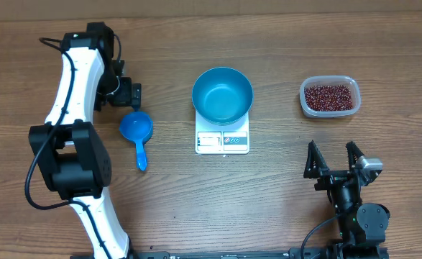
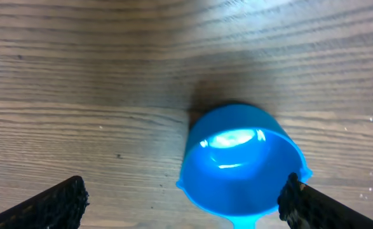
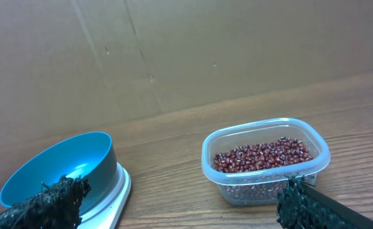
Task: Scoop item into bowl and weigh 150g on scale
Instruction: 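Lower the left gripper onto the blue scoop rim and close it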
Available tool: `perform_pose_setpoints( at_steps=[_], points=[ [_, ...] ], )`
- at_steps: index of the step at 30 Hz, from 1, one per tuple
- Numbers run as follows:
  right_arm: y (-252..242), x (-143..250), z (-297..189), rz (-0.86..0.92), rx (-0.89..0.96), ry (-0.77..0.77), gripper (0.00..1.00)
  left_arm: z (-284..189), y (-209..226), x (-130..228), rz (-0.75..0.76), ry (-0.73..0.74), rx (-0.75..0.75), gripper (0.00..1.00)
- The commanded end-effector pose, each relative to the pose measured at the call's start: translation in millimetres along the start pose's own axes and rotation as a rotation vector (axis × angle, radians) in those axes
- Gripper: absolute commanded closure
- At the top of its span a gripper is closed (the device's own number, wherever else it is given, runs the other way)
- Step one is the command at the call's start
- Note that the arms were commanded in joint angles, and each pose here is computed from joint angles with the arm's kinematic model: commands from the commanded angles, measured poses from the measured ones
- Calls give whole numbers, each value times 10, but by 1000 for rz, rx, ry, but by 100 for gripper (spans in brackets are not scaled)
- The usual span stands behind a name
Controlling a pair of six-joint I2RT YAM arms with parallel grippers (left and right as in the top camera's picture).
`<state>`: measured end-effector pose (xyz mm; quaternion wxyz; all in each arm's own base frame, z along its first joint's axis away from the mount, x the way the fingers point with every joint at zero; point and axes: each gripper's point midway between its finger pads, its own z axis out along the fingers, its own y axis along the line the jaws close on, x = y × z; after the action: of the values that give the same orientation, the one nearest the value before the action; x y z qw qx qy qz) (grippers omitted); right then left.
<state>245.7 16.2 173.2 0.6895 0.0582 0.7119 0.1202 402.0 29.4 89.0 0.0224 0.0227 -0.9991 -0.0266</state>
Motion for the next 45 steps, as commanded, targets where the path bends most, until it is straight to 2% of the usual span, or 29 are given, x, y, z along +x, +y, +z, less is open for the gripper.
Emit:
perform_pose_setpoints(
  at_steps=[1,17,38,39,40,41,43,45],
  points=[
    [7,24,2,2,-6,0,0,43,-111,34,27,24,13,0],
    [7,24,2,2,-6,-1,0,531,-125,431,45,168,-12,0],
    [7,24,2,2,-6,-1,0,631,-52,387,46,143,-56,0],
    [7,24,2,2,-6,0,0,631,-52,387,46,143,-56,6],
    [7,24,2,2,-6,0,0,631,-52,387,46,143,-56,16],
    [7,24,2,2,-6,-1,0,631,-52,387,46,143,-56,47],
    [7,24,2,2,-6,0,0,631,-52,387,46,143,-56,63],
    [7,24,2,2,-6,0,0,631,-52,387,46,143,-56,72]
  ],
)
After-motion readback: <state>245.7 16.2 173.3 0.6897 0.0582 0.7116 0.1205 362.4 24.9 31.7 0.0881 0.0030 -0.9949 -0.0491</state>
